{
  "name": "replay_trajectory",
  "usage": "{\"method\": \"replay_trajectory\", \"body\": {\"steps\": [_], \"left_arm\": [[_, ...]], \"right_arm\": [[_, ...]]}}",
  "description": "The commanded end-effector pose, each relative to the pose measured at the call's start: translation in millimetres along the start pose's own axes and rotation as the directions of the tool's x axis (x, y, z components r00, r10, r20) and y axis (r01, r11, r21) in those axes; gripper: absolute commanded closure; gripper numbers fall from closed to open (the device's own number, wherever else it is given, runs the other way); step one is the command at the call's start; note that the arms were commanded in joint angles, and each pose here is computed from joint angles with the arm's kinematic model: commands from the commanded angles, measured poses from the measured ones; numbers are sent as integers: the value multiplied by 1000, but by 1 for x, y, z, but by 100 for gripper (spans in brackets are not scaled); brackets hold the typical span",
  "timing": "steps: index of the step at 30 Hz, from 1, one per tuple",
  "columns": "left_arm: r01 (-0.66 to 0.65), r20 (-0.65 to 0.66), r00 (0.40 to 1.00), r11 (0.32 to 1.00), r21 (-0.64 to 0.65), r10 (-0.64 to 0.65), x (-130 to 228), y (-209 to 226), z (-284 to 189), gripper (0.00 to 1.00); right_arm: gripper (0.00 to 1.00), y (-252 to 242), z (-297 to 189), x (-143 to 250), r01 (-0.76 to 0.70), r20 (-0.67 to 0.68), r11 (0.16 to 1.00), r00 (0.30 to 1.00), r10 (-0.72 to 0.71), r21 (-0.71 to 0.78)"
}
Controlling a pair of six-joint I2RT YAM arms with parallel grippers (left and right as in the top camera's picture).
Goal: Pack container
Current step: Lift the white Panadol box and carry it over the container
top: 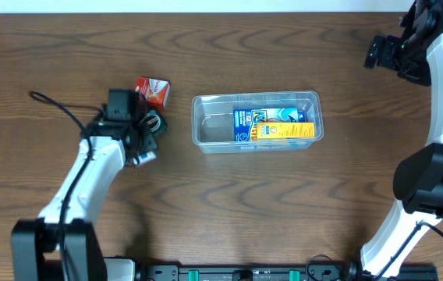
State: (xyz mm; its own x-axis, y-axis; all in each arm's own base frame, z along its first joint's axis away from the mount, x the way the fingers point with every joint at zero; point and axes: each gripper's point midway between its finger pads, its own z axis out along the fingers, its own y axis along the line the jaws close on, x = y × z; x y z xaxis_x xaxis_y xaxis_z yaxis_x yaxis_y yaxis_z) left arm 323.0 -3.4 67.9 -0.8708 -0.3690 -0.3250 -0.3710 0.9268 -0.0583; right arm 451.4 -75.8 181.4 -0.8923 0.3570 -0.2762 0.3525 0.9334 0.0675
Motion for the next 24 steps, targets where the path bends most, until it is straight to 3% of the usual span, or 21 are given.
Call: {"method": "replay_trajectory", "body": {"steps": [1,8,15,24], "left_arm": [[-106,93,990,993,46,102,-25,-21,-34,56],[-307,220,934,947,98,281,-44,-69,-71,56],[-518,367,816,847,119,447,-47,-125,-91,56],[-633,567,654,773,48,500,-47,-188,-125,56]], "right_arm": [[1,0,-5,-4,-14,14,1000,1000,15,-9],[1,0,-5,-4,-14,14,1000,1000,15,-9],[1,0,-5,-4,-14,14,1000,1000,15,-9],[1,0,-5,-4,-14,14,1000,1000,15,-9]]}}
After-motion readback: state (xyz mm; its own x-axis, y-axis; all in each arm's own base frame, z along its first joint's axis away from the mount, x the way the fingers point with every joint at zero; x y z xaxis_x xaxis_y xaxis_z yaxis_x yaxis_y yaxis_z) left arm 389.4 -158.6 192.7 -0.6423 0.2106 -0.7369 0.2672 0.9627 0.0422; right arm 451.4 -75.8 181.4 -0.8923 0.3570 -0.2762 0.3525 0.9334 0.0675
